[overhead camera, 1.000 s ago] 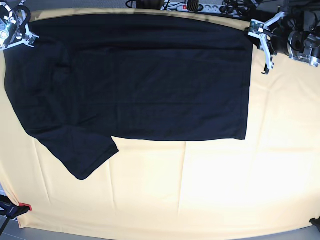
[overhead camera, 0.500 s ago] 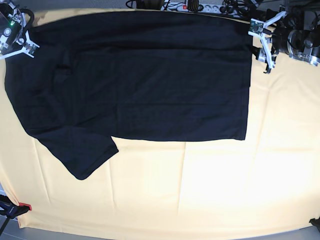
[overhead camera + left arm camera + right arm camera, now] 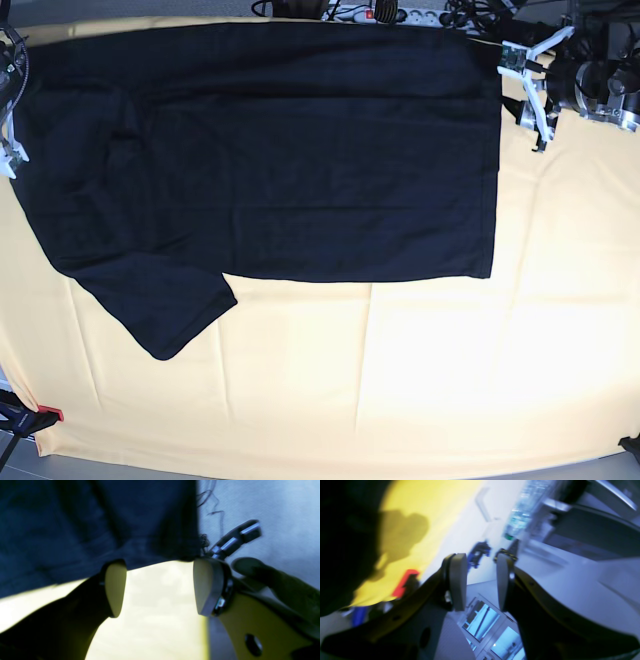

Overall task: Fold the T-shirt properly
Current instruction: 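Open both grippers, release the shirt and raise them, then move the left gripper along the shirt side to the hem corner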

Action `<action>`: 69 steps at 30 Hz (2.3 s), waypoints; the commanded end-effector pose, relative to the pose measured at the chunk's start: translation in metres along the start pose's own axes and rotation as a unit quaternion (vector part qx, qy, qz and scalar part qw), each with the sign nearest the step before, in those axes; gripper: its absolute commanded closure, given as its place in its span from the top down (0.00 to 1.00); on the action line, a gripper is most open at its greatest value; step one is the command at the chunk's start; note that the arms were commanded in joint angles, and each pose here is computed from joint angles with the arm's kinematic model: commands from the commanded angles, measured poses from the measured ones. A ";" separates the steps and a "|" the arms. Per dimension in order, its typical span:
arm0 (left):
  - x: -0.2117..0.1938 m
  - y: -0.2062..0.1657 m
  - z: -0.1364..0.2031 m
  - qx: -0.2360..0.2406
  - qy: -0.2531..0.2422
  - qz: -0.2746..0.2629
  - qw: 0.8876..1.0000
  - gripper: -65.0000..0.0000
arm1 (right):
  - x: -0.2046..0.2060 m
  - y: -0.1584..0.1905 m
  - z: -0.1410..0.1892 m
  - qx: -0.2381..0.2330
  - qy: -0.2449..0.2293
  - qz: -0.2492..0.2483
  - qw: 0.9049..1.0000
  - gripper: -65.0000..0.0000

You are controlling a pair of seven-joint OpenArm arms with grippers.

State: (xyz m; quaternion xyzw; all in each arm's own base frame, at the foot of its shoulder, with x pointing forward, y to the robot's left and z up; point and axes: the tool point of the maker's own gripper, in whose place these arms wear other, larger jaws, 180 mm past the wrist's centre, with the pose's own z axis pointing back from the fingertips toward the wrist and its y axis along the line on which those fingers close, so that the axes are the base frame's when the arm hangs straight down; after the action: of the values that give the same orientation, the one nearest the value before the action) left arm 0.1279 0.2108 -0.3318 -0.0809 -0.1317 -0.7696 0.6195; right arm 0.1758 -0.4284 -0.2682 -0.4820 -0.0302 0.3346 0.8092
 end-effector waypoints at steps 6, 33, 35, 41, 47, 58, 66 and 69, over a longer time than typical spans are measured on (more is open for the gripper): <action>-0.008 0.039 0.013 0.092 0.028 0.005 0.995 0.65 | 0.008 -0.020 0.001 -0.032 -0.017 -0.007 0.999 0.35; -0.132 0.242 0.097 0.564 -0.125 0.541 0.611 0.65 | 0.011 0.051 0.008 0.067 -0.024 -0.080 0.994 0.35; -0.117 0.244 0.081 0.499 -0.212 0.573 0.615 0.65 | 0.011 0.051 0.008 0.067 -0.023 -0.080 0.994 0.35; -0.121 0.235 0.040 0.423 -0.266 0.625 0.600 0.65 | 0.010 0.047 0.008 0.056 -0.024 -0.077 0.995 0.35; -0.113 0.231 0.018 0.391 -0.271 0.632 0.612 0.65 | 0.012 0.047 0.008 0.056 -0.028 -0.077 0.995 0.35; -0.084 0.232 -0.022 0.364 -0.242 0.614 0.657 0.65 | 0.012 0.047 0.008 0.056 -0.028 -0.077 0.995 0.35; -0.062 0.241 -0.060 0.305 -0.255 0.655 0.643 0.65 | 0.010 0.042 0.007 0.042 -0.025 -0.073 0.996 0.35; -0.042 0.236 -0.073 0.254 -0.263 0.656 0.660 0.65 | 0.009 0.035 0.007 0.022 -0.024 -0.071 0.997 0.35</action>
State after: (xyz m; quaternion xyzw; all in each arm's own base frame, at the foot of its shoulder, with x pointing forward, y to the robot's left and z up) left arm 0.3830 0.1898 -0.3757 -0.1746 -0.4311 -0.0361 0.8845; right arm 0.1544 -0.4019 -0.3075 -0.4320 -0.0672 0.2862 0.8526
